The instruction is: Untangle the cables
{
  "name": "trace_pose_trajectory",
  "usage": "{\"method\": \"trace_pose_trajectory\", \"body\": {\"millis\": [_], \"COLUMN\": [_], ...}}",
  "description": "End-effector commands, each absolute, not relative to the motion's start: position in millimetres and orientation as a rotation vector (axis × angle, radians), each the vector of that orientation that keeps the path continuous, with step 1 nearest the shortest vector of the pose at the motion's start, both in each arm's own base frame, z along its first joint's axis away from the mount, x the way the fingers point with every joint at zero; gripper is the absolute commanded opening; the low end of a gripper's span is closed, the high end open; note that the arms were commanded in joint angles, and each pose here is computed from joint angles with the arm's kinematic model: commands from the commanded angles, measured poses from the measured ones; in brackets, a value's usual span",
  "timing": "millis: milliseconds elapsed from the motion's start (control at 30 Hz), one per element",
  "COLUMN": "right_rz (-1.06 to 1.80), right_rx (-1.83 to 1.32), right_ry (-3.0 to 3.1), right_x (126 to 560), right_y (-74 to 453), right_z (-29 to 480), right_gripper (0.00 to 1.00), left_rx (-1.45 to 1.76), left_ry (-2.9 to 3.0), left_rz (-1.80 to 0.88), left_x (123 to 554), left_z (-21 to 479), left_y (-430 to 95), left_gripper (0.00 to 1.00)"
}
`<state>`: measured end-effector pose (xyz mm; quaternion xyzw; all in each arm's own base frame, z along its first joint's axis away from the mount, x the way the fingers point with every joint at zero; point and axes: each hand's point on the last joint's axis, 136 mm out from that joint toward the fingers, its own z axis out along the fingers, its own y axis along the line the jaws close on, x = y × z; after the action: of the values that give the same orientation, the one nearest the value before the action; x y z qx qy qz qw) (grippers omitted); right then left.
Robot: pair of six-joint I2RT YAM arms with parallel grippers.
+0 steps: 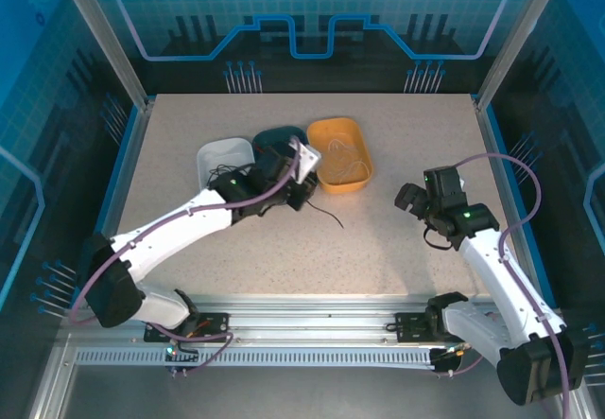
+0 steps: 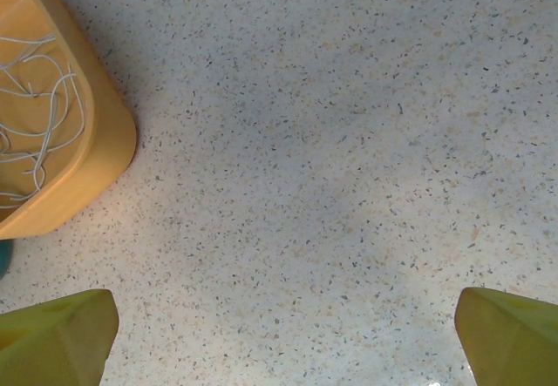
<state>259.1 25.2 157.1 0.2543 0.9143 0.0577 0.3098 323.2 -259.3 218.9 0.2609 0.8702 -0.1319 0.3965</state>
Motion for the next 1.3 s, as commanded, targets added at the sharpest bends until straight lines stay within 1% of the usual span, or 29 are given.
{"method": "trace_pose_trajectory", "body": {"millis": [0,133,233,333,500,667,767,1000,1267], "right_rz": [0.161,0.165,0.162,0.167,0.173,0.165,0.167,0.196,0.189], "right_rx": [0.7,0.694,0.69,0.691,0.689,0.685,0.688,0.681,0.678], "right_ry": [2.418,2.423,2.425,2.426,2.433,2.44,2.444,2.45,2.448], "right_x": [260.1,261.9,262.6,263.0,263.0,264.4,266.6,272.5,270.3], "right_y": [23.6,25.0,24.9,25.7,27.0,26.8,27.7,33.1,31.8], "right_z": [152.8,153.6,154.6,154.5,150.7,149.2,148.0,149.8,150.0], "right_gripper": [1.0,1.0,1.0,1.0,1.0,1.0,1.0,1.0,1.0], "left_rx": [0.574,0.548,0.605,0.595,0.649,0.627,0.615,0.619,0.628], "left_ry": [2.205,2.184,2.12,2.114,2.105,2.145,2.162,2.186,2.268], "left_rz": [-0.269,-0.138,-0.048,0.032,0.067,0.166,0.221,0.227,0.38], "left_x": [342.6,366.9,381.5,396.8,406.4,411.3,412.8,416.0,421.0], "left_z": [215.4,206.2,201.0,194.1,182.9,171.4,165.3,149.0,117.4], "left_y": [-223.8,-183.5,-162.5,-130.9,-99.3,-65.4,-54.6,-53.9,-32.4], "left_gripper": [0.0,0.0,0.0,0.0,0.0,0.0,0.0,0.0,0.0]}}
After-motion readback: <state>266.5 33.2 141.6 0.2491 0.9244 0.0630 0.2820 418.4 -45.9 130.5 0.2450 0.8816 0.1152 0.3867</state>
